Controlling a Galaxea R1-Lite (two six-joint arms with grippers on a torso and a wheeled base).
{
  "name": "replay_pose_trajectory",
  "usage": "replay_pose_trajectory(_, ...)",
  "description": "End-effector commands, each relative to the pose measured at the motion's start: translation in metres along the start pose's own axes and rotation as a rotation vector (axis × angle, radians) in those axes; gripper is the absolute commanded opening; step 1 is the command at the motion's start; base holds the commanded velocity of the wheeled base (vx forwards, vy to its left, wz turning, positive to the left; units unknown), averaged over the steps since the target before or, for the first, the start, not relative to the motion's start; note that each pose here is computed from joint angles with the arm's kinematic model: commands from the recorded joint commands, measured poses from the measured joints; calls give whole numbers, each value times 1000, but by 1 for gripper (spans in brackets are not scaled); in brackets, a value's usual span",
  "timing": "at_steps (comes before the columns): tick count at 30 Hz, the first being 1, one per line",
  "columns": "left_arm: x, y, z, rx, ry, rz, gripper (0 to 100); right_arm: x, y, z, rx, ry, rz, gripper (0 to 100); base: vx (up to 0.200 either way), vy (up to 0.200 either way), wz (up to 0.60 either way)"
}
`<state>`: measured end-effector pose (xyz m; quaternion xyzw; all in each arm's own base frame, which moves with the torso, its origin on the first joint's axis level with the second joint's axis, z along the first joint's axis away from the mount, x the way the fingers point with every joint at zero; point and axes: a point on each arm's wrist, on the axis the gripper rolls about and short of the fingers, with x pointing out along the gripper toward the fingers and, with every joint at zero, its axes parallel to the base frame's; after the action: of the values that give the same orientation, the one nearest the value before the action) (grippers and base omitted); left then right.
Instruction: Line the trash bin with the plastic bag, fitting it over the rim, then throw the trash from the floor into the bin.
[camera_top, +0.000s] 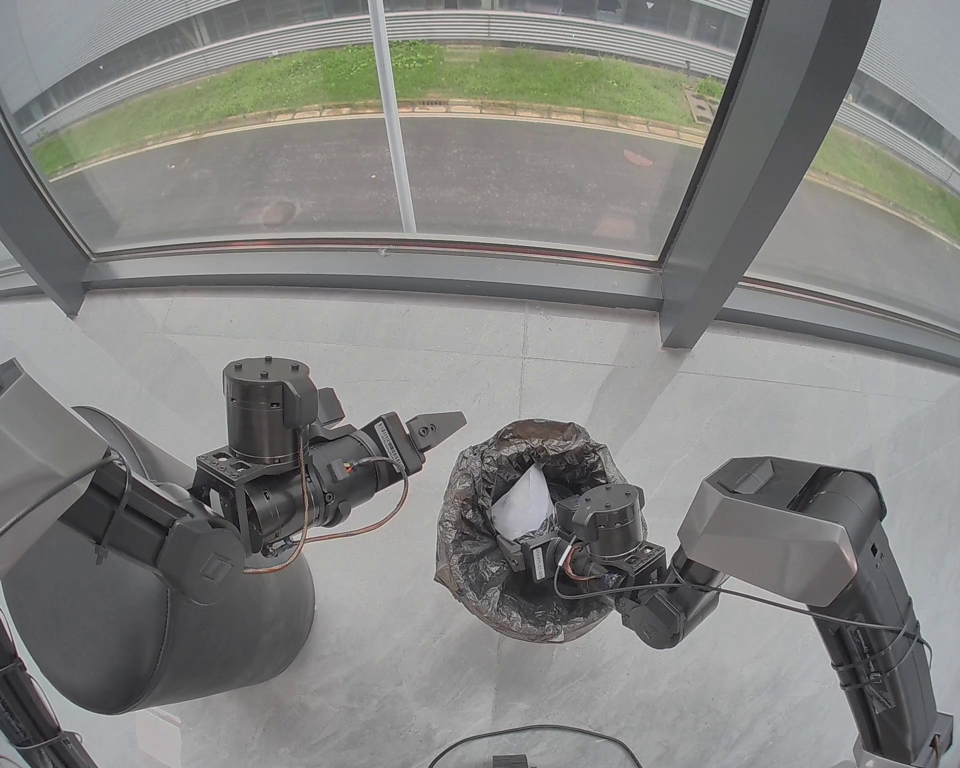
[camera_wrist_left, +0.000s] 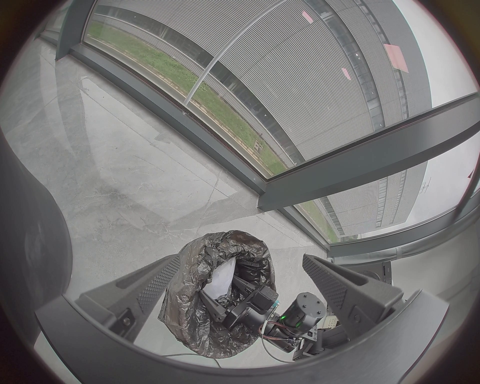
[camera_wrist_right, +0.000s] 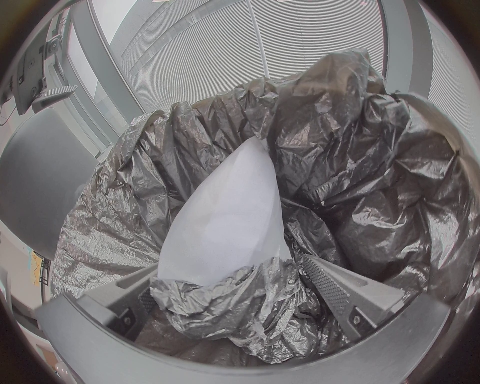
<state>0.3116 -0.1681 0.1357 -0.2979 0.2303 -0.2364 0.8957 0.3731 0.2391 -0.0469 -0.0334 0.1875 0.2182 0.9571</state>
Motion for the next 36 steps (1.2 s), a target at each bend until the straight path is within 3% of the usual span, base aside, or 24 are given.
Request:
replay_pose_trajectory(1,1,0,0,-1,1,1,100,-5,0,15,5,-36,-6,100,0,0,0)
replay_pose_trajectory(8,0,0,0,0,1,-1,100,-23,4,40,10,-82,3,100,0,0,0)
replay_pose_trajectory(13,-3,-2,2,1,-8,-7,100,-64,13,68,13,-131,33,100,0,0,0)
replay_pose_trajectory(20,-6,-7,1,4,-11,-12,100,-99,22,81,2,-178,52,100,0,0,0)
replay_pose_trajectory(27,-45,-20,27,47,-129,-23,100,-125,-8,115,38,-281,-73,100,0,0,0)
replay_pose_trajectory(31,-83,-26,38,152,-196,-24,100,-155,-37,141,13,-359,-163,100,0,0,0)
replay_pose_trajectory(34,-130,-25,34,327,-242,33,100,-194,-68,160,5,-424,-276,100,0,0,0)
replay_pose_trajectory(36,-155,-24,30,378,-278,49,100,-215,-82,166,18,-444,-336,100,0,0,0)
